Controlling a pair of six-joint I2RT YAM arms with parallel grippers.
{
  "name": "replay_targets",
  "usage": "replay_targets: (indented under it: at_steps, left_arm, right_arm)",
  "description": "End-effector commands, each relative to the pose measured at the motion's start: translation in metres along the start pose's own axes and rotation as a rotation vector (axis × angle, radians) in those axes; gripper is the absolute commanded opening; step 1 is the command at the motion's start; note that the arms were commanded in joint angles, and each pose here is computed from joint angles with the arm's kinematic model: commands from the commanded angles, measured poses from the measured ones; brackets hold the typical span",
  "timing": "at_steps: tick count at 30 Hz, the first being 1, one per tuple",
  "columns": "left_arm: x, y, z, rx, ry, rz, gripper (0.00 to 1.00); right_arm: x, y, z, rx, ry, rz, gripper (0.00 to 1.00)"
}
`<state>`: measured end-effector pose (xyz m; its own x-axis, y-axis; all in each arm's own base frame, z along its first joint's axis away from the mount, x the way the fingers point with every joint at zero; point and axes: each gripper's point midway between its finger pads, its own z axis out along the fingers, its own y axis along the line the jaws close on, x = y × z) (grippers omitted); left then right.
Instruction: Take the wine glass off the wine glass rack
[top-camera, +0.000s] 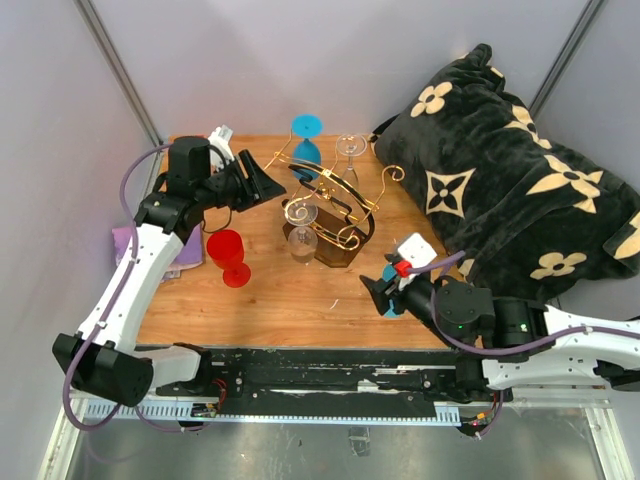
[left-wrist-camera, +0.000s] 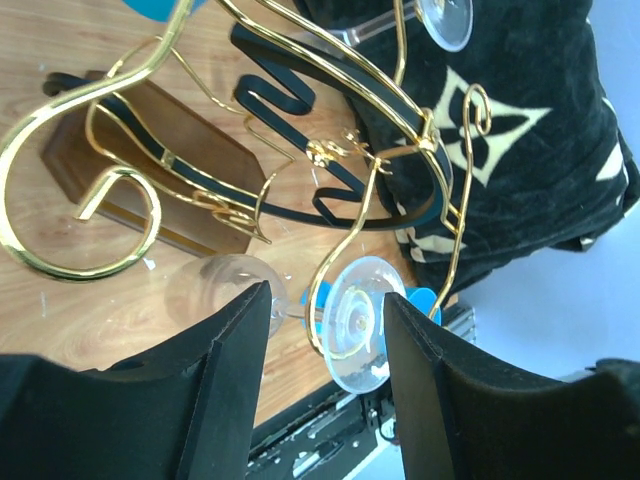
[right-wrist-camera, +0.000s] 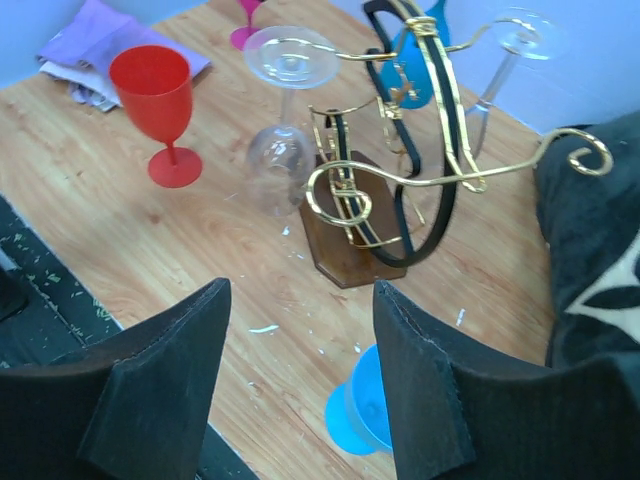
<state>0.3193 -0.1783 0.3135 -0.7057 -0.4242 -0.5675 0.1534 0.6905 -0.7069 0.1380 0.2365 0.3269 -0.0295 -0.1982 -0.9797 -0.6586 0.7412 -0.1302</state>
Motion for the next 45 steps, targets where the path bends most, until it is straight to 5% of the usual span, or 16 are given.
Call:
replay_targets:
  at_steps: [1,15,34,42,45]
  left_arm:
    - [0.011,-0.024,0.001,0.081,0.046,0.027,0.54]
    - [0.037,-0.021,0.008,0.081,0.140,0.035,0.53]
    - [0.057,-0.035,0.016,0.173,0.216,0.006,0.38]
    - [0.051,-0.045,0.016,0.205,0.191,0.015,0.02]
    - [0.040,-0.048,0.015,0.194,0.142,0.026,0.00]
  right_arm:
    - [0.008,-0.032,-0.011,0.133,0.013,-0.001,0.60]
    - [0.009,-0.063,-0.037,0.157,-0.060,0.092,0.60]
    - [0.014,-0.086,-0.058,0.175,-0.060,0.145,0.58]
    - [0.014,-0.087,-0.059,0.179,-0.058,0.143,0.59]
    - [0.014,-0.086,-0.059,0.176,-0.059,0.145,0.59]
